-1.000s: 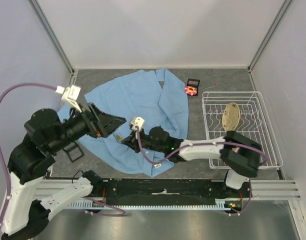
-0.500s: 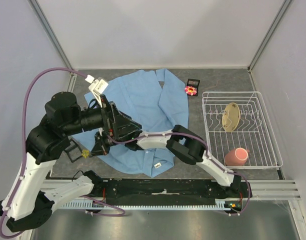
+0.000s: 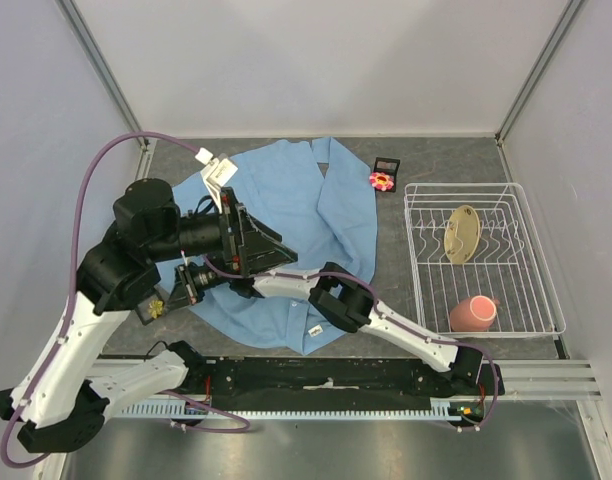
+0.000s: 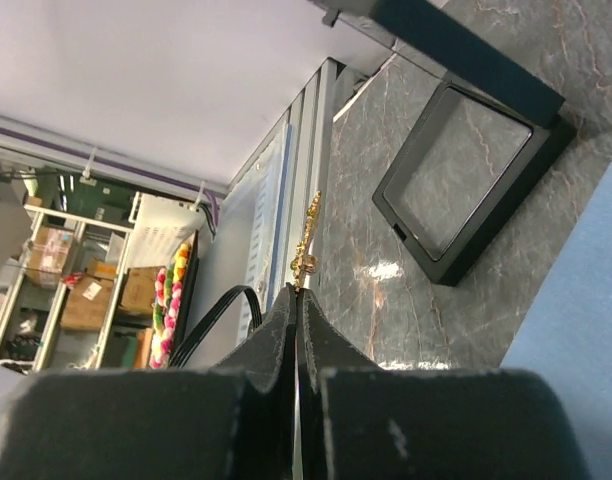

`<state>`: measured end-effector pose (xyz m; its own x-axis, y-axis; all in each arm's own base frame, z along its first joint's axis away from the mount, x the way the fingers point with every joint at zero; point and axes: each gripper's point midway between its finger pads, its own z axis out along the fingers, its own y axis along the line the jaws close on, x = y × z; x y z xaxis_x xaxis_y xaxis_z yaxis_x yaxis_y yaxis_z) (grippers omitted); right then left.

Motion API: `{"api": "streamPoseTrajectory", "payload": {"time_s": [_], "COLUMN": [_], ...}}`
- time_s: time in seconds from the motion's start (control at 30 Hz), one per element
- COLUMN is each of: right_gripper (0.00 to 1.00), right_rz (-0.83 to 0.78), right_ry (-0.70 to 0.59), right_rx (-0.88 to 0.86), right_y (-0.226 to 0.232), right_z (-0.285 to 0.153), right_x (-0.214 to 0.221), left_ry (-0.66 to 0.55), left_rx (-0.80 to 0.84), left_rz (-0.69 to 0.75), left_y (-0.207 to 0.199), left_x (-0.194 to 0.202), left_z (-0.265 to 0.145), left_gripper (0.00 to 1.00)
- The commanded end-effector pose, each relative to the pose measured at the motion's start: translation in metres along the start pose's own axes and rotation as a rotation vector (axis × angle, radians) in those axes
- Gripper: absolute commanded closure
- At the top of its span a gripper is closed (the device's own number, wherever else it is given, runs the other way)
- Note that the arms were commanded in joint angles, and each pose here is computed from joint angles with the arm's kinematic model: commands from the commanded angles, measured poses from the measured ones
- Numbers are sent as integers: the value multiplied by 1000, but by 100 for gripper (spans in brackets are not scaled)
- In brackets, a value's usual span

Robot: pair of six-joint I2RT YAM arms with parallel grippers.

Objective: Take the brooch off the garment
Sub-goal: Place the brooch in the brooch box.

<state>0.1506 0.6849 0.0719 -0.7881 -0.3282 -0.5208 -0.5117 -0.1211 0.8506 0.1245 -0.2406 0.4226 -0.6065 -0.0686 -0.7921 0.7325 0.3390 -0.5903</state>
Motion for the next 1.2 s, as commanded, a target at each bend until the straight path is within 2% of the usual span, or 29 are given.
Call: {"api": "streamPoseTrajectory", "payload": {"time_s": [0.0,0.27,0.53,0.77,1.17], "right_gripper": [100,100,100,100,100], "right_rz": [55,110,98,109,99], "right_ry": [-17,-102,-127,-110,-189], "right_rx": [-13,40,39,52,102], "right_y": [6,-14,-10,-16,-28], "right_z": [7,16,28,41,41], "right_x": [-11,-23,-22,1,-13], "left_ry": [-8,9,18,25,33], "left_rx": [78,91,104,115,124], "left_rz": [9,-6,-18,-20,-17], "left_y": [-13,-11,-11,-13,-15], "left_x": [-3,2,5,6,7], "left_z": [4,11,16,21,23], "left_gripper": [5,5,6,6,6]}}
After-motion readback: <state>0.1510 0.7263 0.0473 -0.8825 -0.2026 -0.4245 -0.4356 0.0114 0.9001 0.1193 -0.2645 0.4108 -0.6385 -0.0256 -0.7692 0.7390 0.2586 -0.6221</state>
